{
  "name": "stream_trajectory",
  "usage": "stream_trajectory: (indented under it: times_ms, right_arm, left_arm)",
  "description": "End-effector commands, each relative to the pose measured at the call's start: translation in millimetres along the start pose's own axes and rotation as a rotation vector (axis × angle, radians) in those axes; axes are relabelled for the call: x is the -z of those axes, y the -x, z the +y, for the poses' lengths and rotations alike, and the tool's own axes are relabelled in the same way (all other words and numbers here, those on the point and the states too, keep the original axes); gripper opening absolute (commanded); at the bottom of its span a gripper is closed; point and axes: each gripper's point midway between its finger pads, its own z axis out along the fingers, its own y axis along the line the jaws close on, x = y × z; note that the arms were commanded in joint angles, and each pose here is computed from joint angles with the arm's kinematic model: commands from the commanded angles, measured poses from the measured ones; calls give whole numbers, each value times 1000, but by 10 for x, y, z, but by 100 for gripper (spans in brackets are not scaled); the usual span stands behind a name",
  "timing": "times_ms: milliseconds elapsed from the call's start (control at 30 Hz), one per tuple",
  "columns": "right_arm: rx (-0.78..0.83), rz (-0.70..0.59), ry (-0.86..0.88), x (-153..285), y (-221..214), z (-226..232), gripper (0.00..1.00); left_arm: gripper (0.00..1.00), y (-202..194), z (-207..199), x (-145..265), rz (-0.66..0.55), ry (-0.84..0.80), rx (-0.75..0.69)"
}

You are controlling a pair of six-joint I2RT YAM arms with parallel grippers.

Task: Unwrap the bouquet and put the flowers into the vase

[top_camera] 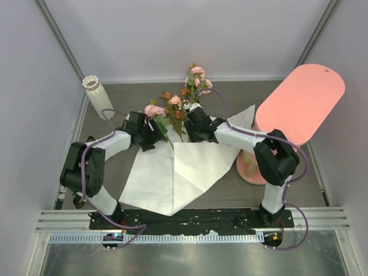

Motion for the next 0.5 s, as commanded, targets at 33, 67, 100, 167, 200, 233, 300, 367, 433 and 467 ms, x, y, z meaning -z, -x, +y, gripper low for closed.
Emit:
stream_trajectory:
  times_ms: [33,67,100,167,200,233,300,367,433,467]
  right_arm:
    - [22,-69,74,624,113,55,61]
    - [29,-47,84,638,-17,46,60]
    - [26,-62,143,754,-11,114,60]
    - [46,-41,196,826,-156,158,60]
    - [56,-26,246,900,-221,226,60]
    - [59,-43,269,1010,-208,235,60]
    - [68,-29,293,1115,-341,243,60]
    - [64,-41,300,1268,-414,207,60]
    - [57,-15,297,1357,-542,162,60]
    - [40,-37,303,1468,-528,144,60]
  left_arm:
    - [73,-304,-183,468,-3,-117,-109]
    - [73,-376,-206,499,8,-131,-110]
    - [74,-519,-207,520,25,-137,-127]
    - [75,-608,-316,631,11,-182,-146]
    - [76,-742,-334,638,31,-192,-155]
    - [76,-780,-400,686,28,-220,-165]
    - [76,-936,-468,724,64,-247,-185]
    - [75,-1022,-557,763,87,-282,-199]
    - [75,-1213,-712,808,140,-338,-231]
    - [74,-1298,-756,795,165,-348,-245]
